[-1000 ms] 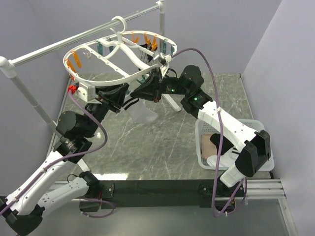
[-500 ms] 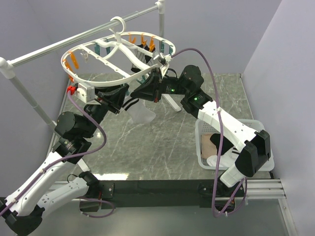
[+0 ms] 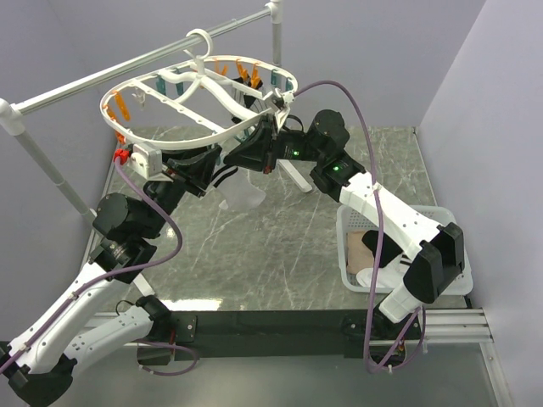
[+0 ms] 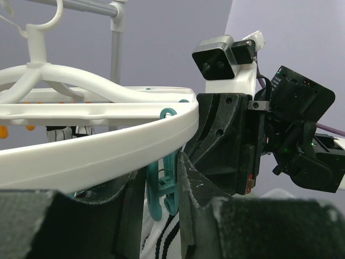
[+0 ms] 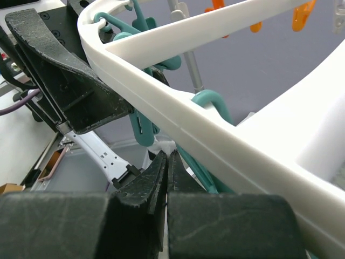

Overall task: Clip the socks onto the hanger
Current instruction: Clamp the sock onto the hanger.

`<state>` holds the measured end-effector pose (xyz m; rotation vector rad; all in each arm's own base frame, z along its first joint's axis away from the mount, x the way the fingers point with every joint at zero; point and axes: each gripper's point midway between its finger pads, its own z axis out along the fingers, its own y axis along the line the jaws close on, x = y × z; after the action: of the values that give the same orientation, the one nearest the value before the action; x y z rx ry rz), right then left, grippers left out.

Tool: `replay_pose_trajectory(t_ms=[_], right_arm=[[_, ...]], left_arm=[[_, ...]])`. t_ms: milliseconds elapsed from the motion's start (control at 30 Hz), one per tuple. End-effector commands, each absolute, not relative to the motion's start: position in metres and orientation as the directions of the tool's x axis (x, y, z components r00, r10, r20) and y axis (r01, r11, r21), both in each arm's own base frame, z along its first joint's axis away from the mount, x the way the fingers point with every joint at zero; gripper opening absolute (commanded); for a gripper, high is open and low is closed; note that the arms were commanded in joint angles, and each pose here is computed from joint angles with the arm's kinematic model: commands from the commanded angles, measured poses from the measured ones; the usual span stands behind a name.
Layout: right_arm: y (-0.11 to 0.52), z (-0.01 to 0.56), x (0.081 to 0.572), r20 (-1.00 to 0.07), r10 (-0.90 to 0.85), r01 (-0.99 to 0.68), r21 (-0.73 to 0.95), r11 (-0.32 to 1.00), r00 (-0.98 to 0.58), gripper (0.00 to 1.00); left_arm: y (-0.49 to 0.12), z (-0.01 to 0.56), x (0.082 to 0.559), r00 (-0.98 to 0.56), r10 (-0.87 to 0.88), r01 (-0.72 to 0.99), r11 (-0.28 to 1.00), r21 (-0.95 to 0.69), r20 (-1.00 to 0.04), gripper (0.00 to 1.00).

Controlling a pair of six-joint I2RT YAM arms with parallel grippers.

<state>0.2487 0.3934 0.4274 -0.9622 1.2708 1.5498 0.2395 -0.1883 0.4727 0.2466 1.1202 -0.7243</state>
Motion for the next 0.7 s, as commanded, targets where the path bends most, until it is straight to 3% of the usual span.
replay_pose_trajectory(t_ms=[0,367,667], right_arm=[[0.394,0.446,0.250,-0.942,0.195,-0.962,0.260,-0.084,-0.272,0.00],[0.398,0.436,0.258,-0.940,0.178,-0.957,0.285,-0.056,-0.290,0.00],[0.391,0.453,0.240,-0.947,0.194,-0.964,0.237,-0.121,-0.257,0.00]], left_arm=[[-0.203,0.476,0.220,0.237,-0.406,0.730,0.674,-0.114,-0.882,0.26],[-0.205,0.477,0.221,0.237,-0.404,0.733,0.671,-0.110,-0.884,0.25],[-0.205,0.472,0.227,0.236,-0.399,0.715,0.689,-0.120,-0.886,0.25]])
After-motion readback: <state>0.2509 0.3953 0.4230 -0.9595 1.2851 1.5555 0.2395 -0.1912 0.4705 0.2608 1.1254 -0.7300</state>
